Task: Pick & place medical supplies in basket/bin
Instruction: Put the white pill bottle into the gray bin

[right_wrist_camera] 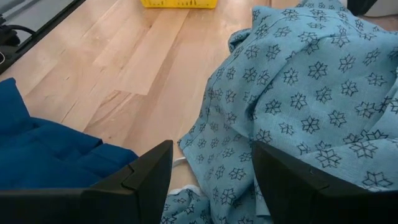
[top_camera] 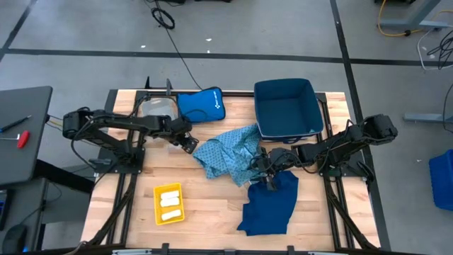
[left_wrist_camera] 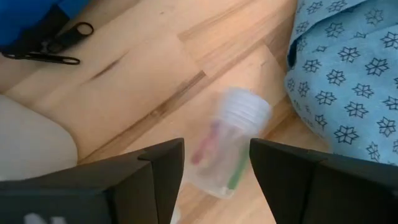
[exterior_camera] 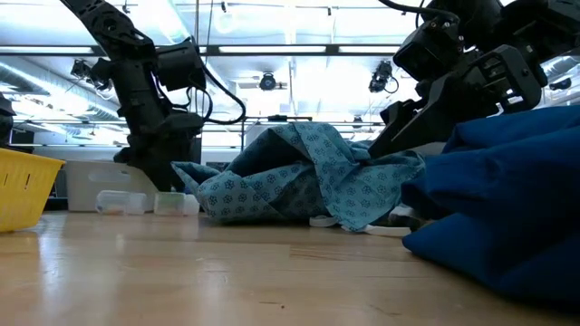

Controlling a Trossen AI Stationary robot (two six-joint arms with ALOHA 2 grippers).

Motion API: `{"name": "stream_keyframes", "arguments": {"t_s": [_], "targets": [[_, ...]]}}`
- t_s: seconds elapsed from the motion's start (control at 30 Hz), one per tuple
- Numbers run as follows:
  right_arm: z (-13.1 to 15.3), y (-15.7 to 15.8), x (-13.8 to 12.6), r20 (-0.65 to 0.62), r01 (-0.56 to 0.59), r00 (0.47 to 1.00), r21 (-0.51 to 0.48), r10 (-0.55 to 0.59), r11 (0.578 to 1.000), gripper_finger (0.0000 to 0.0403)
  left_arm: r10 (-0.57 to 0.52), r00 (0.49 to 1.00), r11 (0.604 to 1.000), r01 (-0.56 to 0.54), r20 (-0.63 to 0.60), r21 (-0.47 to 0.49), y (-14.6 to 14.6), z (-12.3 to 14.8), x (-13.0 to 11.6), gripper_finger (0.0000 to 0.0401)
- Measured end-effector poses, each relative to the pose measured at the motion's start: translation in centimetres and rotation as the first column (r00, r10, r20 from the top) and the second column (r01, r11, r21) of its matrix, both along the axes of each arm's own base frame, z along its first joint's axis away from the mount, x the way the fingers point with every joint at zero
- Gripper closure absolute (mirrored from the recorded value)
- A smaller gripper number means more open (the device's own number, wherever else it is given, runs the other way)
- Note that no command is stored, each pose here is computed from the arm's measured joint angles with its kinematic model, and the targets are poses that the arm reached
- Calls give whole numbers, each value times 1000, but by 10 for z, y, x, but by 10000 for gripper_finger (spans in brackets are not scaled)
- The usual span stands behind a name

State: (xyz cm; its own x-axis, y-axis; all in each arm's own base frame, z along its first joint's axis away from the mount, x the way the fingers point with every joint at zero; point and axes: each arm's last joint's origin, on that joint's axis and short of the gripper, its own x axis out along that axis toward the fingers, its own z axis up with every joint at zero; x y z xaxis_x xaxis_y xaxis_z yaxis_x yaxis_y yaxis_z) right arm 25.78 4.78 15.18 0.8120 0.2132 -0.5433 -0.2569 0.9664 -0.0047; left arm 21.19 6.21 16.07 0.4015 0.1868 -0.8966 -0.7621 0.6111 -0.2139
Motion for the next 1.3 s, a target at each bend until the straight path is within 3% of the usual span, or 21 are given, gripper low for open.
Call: {"name": "stream_keyframes", "arguments": {"t_s": [0.23,0.37,0.53,0.77,0.8,0.93,1.07,1.1,1.17,1.23,1.3], "targets": [[0,0,0,-1,1,1000,2,-1,1000,174,-28,1000,1000,28,-12,14,0,0,0,214],[0,0,0,-1,2,1000,3,-2,1000,174,-196,980,980,196,-27,32,-2,0,0,214],[0,0,0,2,-3,1000,-8,3,1000,174,-430,900,895,435,-69,100,-10,0,3,214],[0,0,0,3,-5,1000,-14,5,1000,174,-655,731,695,682,-191,228,-16,6,8,214],[0,0,0,3,-4,1000,-13,4,1000,174,-658,727,687,687,-197,238,-17,9,10,214],[0,0,0,2,-3,1000,-10,3,1000,174,-605,774,728,633,-188,263,-14,18,15,221],[0,0,0,2,-1,1000,-8,1,1000,174,-721,661,619,749,-207,237,-18,26,17,235],[0,0,0,2,2,1000,-10,-2,1000,174,-733,649,613,760,-202,219,-20,27,17,239],[0,-1,0,1,18,1000,-8,-18,1000,174,-696,697,668,717,-175,198,-22,27,17,244],[0,-1,0,-2,31,1000,2,-31,1000,174,-573,806,786,591,-145,181,-20,27,17,247],[0,-1,0,-5,37,999,9,-37,999,174,-456,884,870,468,-109,155,-19,27,17,247]]}}
